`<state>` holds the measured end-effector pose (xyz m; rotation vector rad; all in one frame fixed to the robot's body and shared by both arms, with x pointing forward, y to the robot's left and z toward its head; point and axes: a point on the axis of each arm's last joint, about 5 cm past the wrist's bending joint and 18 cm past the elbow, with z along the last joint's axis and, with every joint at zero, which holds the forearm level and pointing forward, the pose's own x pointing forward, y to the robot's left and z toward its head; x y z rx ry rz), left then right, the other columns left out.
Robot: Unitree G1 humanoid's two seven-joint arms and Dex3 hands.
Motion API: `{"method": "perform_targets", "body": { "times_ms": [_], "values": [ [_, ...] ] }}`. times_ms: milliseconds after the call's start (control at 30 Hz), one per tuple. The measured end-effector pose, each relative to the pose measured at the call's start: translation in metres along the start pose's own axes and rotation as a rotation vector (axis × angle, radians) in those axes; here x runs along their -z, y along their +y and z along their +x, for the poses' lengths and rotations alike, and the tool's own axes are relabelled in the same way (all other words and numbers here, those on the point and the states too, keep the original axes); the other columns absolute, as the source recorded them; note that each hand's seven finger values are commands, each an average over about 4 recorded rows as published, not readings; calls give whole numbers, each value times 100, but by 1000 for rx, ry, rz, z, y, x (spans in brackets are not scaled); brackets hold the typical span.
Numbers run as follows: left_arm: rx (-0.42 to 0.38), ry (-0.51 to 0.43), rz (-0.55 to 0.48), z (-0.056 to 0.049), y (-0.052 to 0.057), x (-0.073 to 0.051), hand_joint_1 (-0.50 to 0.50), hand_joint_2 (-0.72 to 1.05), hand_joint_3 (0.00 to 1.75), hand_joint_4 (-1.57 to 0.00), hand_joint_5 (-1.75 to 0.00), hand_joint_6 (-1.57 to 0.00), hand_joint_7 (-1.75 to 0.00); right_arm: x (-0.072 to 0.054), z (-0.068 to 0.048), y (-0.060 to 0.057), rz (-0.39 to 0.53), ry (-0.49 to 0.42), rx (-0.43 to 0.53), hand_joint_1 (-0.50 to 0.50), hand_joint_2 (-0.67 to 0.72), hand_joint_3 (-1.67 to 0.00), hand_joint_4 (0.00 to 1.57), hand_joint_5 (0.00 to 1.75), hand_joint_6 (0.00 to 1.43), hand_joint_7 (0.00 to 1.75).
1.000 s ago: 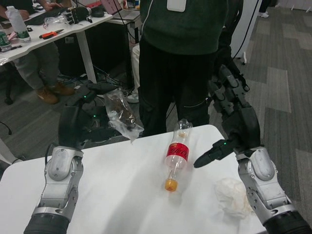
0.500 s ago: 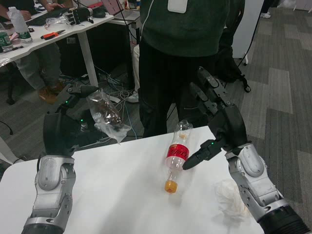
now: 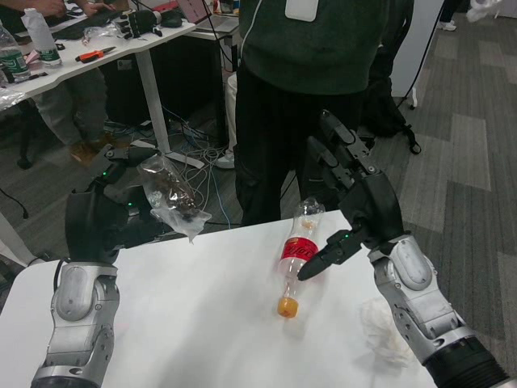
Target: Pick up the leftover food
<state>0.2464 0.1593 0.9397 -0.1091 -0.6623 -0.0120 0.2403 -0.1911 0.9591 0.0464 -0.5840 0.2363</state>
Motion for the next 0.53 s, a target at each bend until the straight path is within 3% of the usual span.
{"method": "perform_targets", "body": {
  "times_ms": [533],
  "values": [
    [29, 16, -24, -1, -7, 3, -17, 69, 6, -150, -175, -110, -119, 0, 0, 0, 1, 2, 0, -38, 3, 0, 0, 0, 0, 0]
  ]
}}
